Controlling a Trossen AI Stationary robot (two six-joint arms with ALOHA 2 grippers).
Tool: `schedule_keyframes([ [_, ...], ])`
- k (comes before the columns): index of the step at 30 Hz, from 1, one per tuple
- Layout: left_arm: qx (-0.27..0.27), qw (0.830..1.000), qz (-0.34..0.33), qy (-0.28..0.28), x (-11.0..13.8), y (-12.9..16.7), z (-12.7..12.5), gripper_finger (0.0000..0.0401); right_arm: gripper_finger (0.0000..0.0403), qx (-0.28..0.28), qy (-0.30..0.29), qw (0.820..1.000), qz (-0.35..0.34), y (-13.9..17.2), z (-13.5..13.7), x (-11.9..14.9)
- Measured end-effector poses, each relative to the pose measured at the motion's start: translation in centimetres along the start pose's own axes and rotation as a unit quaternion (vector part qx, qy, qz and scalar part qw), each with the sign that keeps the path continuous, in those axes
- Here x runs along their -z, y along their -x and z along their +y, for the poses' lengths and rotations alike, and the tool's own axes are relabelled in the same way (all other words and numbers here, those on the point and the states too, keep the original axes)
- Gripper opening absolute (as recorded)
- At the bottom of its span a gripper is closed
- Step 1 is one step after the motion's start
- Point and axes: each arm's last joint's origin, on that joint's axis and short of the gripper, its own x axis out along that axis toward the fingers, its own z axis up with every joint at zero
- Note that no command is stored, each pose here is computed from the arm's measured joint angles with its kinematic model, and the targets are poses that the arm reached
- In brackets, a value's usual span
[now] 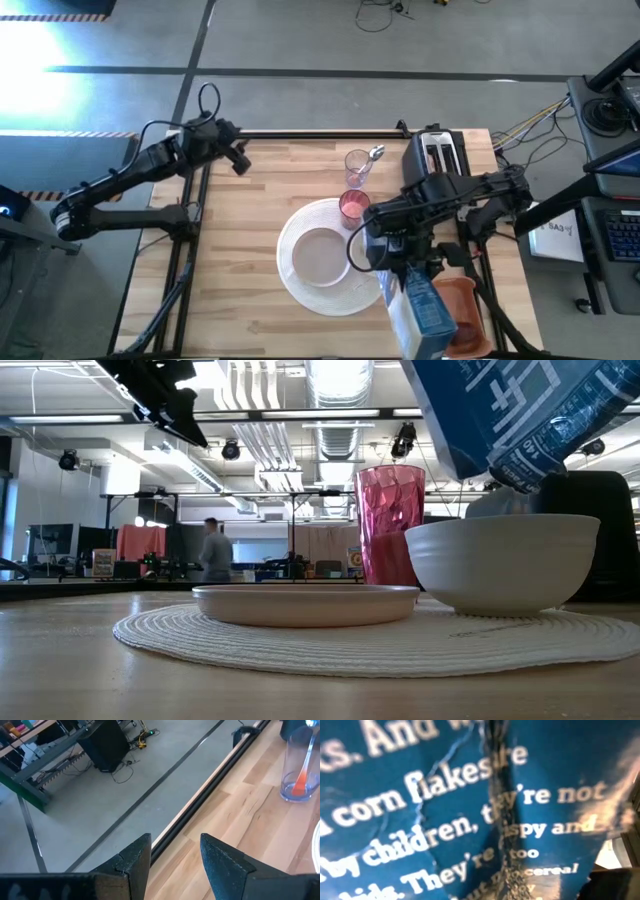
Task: Arrange a breakfast setting
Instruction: Pour the cereal from the cereal box into the white bowl
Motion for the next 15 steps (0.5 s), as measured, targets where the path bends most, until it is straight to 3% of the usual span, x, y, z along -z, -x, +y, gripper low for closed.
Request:
schedule_keyframes([
  [7,0.002,1.0,0.017,-0.006,0.9,-0.6,-0.4,0.0155,0.017,0.007,-0.011,1.0,0.006,-0.2,0.1,-0.5],
  [15,0.0,1.0,0.014,-0.005,0.9,-0.7,-0.3,0.0155,0.017,0.0,0.026,1.0,0.011,0.3,0.6,-1.8],
])
